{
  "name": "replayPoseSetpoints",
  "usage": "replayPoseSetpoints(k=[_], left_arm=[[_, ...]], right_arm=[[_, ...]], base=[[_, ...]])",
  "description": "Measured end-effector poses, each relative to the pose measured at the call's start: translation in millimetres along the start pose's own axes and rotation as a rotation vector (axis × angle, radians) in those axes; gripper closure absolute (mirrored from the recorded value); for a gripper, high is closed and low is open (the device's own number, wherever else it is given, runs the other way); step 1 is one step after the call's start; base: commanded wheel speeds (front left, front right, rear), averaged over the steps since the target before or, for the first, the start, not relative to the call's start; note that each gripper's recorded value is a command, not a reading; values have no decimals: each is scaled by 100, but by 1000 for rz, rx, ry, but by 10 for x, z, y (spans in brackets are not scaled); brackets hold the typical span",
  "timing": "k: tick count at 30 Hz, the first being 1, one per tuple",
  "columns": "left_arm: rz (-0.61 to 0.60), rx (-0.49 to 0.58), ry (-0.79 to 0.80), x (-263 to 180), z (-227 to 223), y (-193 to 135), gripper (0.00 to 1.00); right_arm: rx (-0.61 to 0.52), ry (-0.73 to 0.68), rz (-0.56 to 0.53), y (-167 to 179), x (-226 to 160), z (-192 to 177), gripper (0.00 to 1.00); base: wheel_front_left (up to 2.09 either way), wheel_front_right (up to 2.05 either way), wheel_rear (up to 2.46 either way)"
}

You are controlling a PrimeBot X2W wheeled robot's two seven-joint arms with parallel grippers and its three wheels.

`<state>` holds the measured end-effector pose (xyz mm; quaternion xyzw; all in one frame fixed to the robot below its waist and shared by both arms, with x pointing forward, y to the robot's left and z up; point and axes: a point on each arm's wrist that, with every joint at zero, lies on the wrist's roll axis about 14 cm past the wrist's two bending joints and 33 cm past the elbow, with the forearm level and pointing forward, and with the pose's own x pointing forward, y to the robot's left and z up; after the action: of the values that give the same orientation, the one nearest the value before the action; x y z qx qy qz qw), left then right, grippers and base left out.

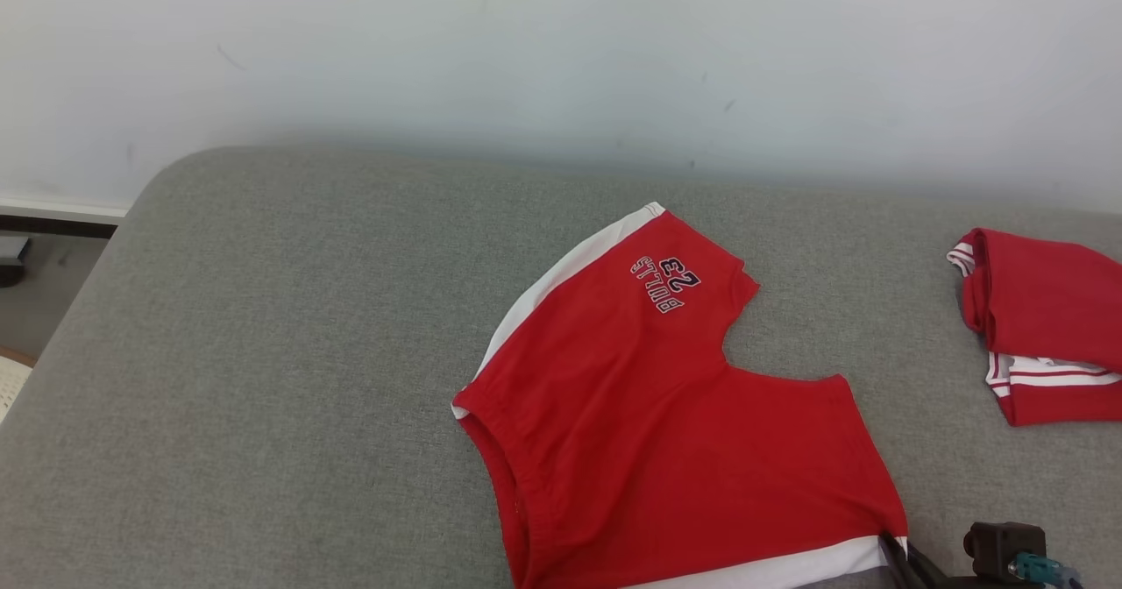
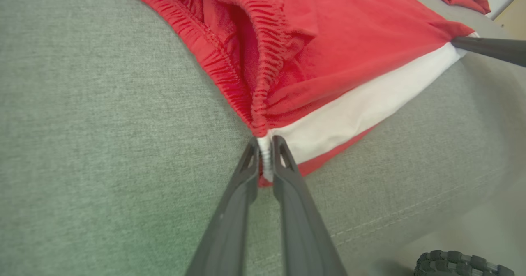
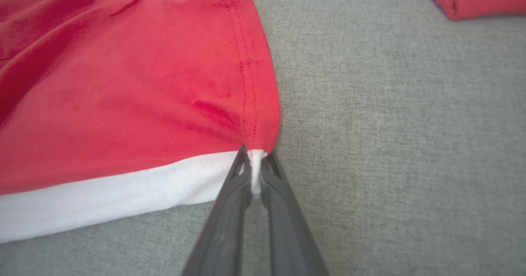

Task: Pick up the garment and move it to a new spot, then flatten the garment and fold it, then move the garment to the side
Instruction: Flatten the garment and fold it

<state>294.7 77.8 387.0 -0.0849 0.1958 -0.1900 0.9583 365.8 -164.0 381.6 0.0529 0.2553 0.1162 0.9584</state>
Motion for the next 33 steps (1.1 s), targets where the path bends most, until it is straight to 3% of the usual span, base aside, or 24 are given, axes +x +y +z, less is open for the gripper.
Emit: replayPoseSetpoints(k=[5, 16, 26, 33], left_arm=[[5, 24, -9, -17, 17, 9, 100], [19, -76, -187, -154, 497, 11, 100], [16, -83, -84, -187, 182, 10, 100], [17, -140, -174, -222, 422, 44, 100]], right_arm=[[1, -27, -1, -6, -21, 40, 100], [77, -121, 30, 71, -145, 284, 100], [108, -90, 26, 105, -196, 199, 100], [98, -143, 34, 112, -226, 364, 100]], base=[[0, 0, 0], [0, 0, 0], [0, 0, 0], [0, 0, 0]])
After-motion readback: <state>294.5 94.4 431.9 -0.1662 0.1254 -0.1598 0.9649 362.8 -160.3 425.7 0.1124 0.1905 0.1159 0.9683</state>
